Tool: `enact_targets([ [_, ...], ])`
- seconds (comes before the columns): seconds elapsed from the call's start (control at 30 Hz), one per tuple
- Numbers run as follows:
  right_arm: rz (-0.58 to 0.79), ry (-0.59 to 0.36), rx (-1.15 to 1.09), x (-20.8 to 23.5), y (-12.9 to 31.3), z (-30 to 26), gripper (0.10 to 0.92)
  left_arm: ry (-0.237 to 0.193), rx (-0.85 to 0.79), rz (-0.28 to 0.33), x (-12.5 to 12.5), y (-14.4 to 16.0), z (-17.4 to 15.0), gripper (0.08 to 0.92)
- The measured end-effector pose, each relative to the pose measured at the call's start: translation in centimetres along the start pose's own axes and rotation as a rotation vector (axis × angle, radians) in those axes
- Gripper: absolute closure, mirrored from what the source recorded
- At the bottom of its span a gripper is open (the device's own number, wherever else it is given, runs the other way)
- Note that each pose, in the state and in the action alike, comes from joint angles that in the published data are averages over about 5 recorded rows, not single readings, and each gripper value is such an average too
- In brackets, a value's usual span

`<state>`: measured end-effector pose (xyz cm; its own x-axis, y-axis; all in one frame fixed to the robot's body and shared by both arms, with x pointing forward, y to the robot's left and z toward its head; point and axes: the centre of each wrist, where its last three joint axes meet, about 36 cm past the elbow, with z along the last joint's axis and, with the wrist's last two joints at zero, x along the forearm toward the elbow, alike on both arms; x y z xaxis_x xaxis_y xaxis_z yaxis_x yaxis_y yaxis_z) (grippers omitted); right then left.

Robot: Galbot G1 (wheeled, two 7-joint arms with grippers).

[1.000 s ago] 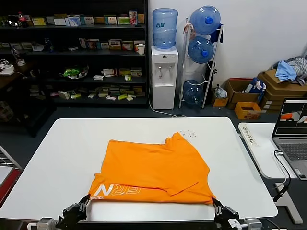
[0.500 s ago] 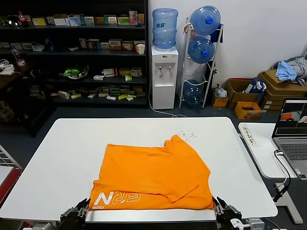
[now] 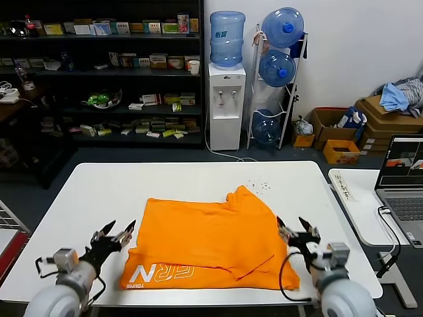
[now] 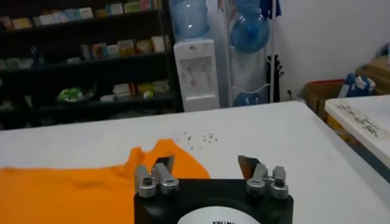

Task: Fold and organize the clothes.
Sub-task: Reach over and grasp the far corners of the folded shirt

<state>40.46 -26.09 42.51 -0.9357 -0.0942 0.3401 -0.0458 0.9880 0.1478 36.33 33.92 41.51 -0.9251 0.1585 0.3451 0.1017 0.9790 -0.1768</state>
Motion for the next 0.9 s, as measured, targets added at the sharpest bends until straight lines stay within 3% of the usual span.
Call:
enact_targets([
  [0.13,-0.01,-0.007,-0.009,-5.2,0.8,-1.1,0.2,-0.007,0.007,0.013,-4.1,1.0,-0.8,0.181],
  [0.4,-0.04,0.038,-0.006,-13.2,3.1,-2.1,0.2,0.02,0.018,0.017,-10.6,2.3,-1.2,0.177],
  [0.9,-0.055,0.161,0.037,-18.7,6.9,-0.3,0.2,0.078,-0.012,0.018,-15.0,3.0,-0.5,0.177],
])
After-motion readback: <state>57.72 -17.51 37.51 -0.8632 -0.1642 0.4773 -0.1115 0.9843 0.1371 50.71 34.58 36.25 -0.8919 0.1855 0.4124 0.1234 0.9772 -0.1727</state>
